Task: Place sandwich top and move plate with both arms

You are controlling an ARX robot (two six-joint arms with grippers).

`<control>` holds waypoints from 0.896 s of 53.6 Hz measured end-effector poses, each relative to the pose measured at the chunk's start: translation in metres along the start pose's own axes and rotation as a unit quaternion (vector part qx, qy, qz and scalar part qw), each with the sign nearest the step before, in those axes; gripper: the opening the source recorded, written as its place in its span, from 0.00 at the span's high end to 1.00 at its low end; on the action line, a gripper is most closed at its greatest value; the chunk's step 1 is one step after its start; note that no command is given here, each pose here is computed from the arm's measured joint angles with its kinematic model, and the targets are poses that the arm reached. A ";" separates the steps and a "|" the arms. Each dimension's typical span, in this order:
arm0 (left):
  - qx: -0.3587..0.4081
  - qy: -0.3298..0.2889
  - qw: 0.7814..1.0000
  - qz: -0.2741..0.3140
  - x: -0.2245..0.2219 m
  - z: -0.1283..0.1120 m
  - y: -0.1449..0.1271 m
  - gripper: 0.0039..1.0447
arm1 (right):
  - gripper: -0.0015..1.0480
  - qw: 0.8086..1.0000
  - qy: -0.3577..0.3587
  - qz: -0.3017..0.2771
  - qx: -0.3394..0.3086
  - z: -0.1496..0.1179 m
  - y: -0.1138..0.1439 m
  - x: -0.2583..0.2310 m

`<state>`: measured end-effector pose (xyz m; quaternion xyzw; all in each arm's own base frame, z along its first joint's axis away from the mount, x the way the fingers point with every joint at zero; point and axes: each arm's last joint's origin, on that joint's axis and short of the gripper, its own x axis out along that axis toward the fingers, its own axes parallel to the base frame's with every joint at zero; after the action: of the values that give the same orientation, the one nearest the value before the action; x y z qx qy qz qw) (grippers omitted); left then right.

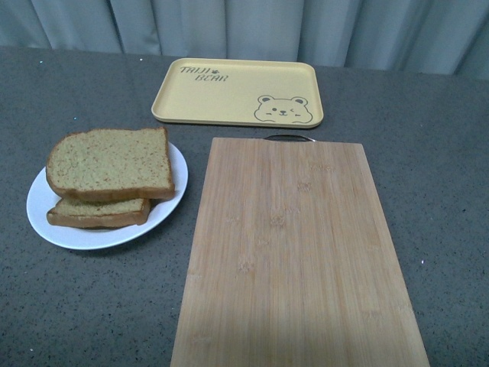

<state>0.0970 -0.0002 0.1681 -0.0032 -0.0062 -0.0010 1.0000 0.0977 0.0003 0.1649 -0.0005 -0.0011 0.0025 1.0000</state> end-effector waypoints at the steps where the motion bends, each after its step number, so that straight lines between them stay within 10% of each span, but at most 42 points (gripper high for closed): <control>1: 0.000 0.000 1.000 0.000 0.000 0.000 0.000 0.06 | 0.45 1.000 0.000 0.000 0.000 0.000 0.000 0.000; 12: -0.030 0.062 0.996 0.050 0.002 -0.001 0.000 0.06 | 0.07 1.000 0.000 0.000 0.000 0.000 0.000 0.000; 29: -0.222 0.200 0.953 0.044 0.101 0.003 0.022 0.06 | 0.09 1.000 0.000 0.000 0.000 0.000 0.000 0.000; 48: -0.352 0.391 0.849 0.043 0.218 -0.092 0.096 0.06 | 0.09 1.000 0.000 0.000 0.000 0.000 0.000 0.000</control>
<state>0.3158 0.0953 0.0783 -0.3545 0.3866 0.0386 0.8505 0.0977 0.0003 0.1648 -0.0003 -0.0009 0.0025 1.0000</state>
